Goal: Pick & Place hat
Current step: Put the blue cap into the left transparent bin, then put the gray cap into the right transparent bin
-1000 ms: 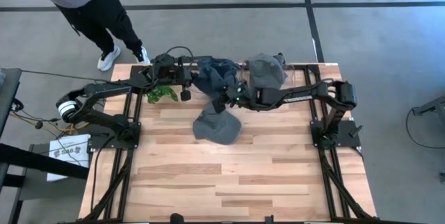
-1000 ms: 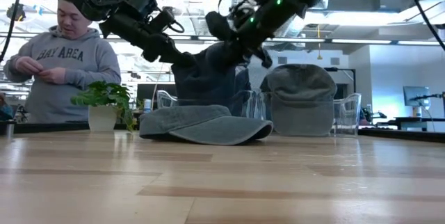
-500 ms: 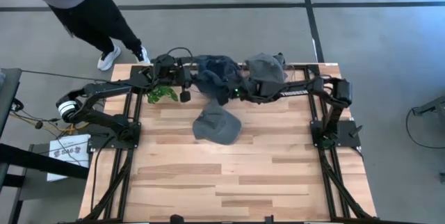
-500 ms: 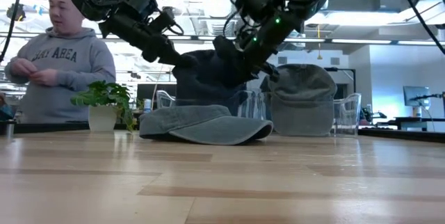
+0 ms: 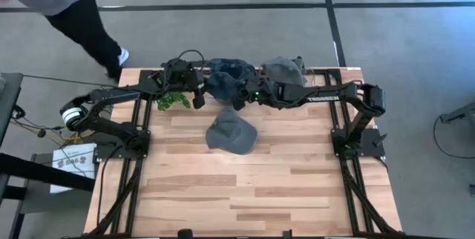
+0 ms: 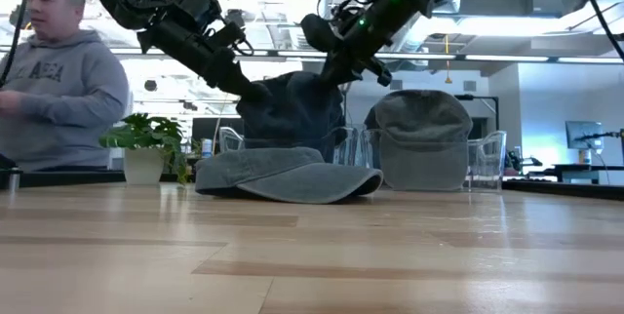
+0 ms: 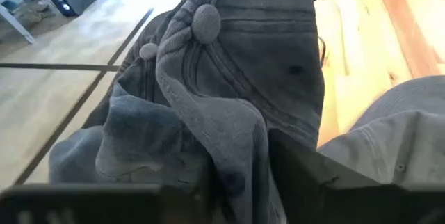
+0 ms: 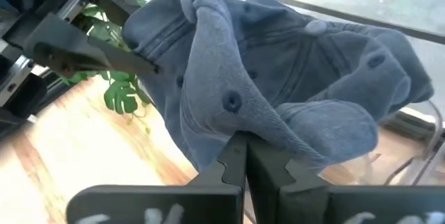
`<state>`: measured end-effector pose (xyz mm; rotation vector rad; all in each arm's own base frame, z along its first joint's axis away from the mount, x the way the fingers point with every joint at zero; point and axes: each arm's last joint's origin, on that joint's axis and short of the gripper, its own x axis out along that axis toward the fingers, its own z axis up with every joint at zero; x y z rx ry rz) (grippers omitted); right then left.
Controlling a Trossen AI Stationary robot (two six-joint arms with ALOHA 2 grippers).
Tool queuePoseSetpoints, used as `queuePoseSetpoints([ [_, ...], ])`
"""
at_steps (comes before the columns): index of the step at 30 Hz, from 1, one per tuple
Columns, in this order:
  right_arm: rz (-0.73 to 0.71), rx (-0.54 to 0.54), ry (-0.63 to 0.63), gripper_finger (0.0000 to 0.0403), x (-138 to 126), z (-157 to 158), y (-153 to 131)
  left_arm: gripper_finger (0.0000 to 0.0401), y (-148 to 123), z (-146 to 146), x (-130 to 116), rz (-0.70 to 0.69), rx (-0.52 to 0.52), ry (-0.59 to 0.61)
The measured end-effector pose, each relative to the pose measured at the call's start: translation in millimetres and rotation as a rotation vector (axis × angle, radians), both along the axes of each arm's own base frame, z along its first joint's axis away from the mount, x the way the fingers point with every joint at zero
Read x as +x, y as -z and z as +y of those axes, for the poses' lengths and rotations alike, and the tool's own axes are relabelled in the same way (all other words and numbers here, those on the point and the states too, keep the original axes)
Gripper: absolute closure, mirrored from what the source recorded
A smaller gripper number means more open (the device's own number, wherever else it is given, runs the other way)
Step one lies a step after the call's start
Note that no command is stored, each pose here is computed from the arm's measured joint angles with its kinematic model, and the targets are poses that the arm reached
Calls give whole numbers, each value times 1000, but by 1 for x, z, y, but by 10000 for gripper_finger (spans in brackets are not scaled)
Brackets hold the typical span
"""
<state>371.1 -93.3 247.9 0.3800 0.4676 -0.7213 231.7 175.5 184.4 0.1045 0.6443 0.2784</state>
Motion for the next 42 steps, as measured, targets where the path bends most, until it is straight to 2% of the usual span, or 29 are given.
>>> queuePoseSetpoints([
  [6,-8,-1,-9,403,-5,5,-9,200,-1,-2,-2,2,-49,-28],
  [12,14,1,-17,403,-21,10,-28,147,-22,-10,-13,-31,-52,-46],
  [17,93,4,-64,403,-42,20,-43,133,-46,-21,-26,-91,-53,-80],
  [25,217,98,-90,403,-95,52,-62,144,-78,-67,-41,-176,-208,-127],
  [29,206,177,-103,403,-128,81,-43,166,-83,-98,-35,-182,-241,-162],
  [34,89,349,-98,403,-158,119,-4,190,-80,-133,-22,-196,-284,-205],
  [39,-31,490,-91,403,-160,142,25,204,-80,-161,-17,-231,-332,-255],
  [42,-33,551,-34,403,-155,148,43,211,-80,-172,-17,-245,-364,-252],
])
